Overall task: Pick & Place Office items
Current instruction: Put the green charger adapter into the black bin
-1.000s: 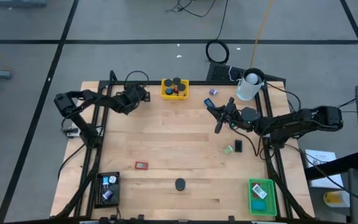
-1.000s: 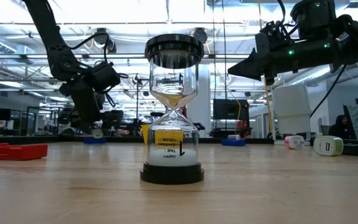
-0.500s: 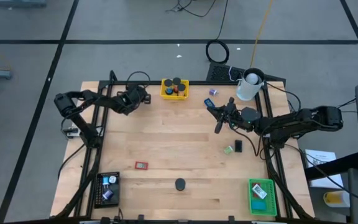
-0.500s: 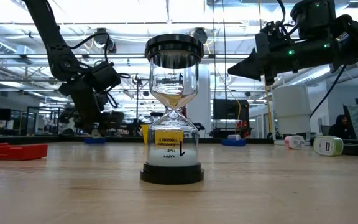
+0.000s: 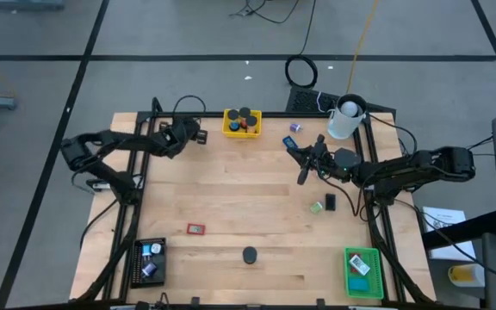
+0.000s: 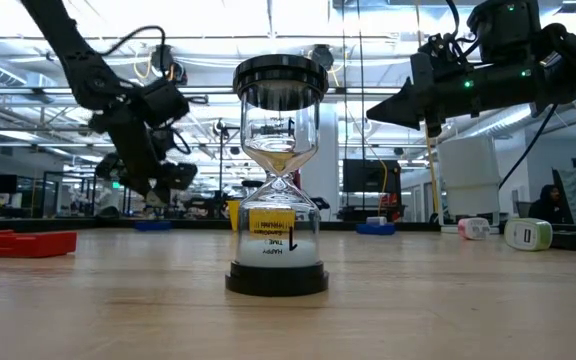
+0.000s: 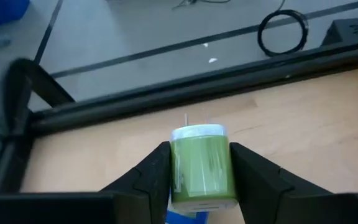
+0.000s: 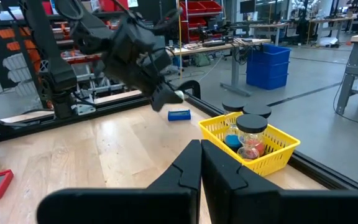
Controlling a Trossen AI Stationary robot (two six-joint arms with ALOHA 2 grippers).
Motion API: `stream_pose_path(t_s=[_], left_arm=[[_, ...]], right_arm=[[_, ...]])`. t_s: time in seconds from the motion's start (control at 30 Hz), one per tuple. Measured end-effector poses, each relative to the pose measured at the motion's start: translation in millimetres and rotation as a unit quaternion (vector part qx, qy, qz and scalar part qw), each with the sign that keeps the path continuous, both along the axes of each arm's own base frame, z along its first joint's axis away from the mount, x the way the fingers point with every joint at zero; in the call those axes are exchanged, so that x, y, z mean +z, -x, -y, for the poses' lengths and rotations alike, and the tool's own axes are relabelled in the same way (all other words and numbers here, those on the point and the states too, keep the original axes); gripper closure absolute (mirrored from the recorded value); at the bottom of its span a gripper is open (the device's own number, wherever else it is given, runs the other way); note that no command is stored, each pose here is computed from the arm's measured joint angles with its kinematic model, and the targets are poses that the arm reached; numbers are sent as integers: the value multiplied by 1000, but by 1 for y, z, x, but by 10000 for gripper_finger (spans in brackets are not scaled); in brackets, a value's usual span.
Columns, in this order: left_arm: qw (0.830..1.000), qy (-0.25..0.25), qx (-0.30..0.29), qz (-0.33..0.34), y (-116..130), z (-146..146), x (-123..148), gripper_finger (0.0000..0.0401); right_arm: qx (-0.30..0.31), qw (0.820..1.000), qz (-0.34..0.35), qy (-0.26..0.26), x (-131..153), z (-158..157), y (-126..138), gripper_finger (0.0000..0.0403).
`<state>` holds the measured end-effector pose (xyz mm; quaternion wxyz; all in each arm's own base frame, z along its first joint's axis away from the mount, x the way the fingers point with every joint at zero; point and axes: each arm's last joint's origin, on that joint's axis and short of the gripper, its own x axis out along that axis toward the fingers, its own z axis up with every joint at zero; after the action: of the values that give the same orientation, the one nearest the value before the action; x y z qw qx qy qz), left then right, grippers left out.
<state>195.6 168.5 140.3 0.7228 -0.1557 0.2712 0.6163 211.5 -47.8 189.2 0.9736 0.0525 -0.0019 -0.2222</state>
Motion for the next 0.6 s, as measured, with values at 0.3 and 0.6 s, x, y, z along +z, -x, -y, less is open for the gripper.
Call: stream_pose_path(t_s=[0.3,0.6], left_arm=[[984,34,-143,-99,11,43,32,243],[936,122,-317,-95,26,108,53,258]], right_arm=[[0,1000,-1,0,0,0,0,402],[0,1000,-2,-1,0,0,0,402]])
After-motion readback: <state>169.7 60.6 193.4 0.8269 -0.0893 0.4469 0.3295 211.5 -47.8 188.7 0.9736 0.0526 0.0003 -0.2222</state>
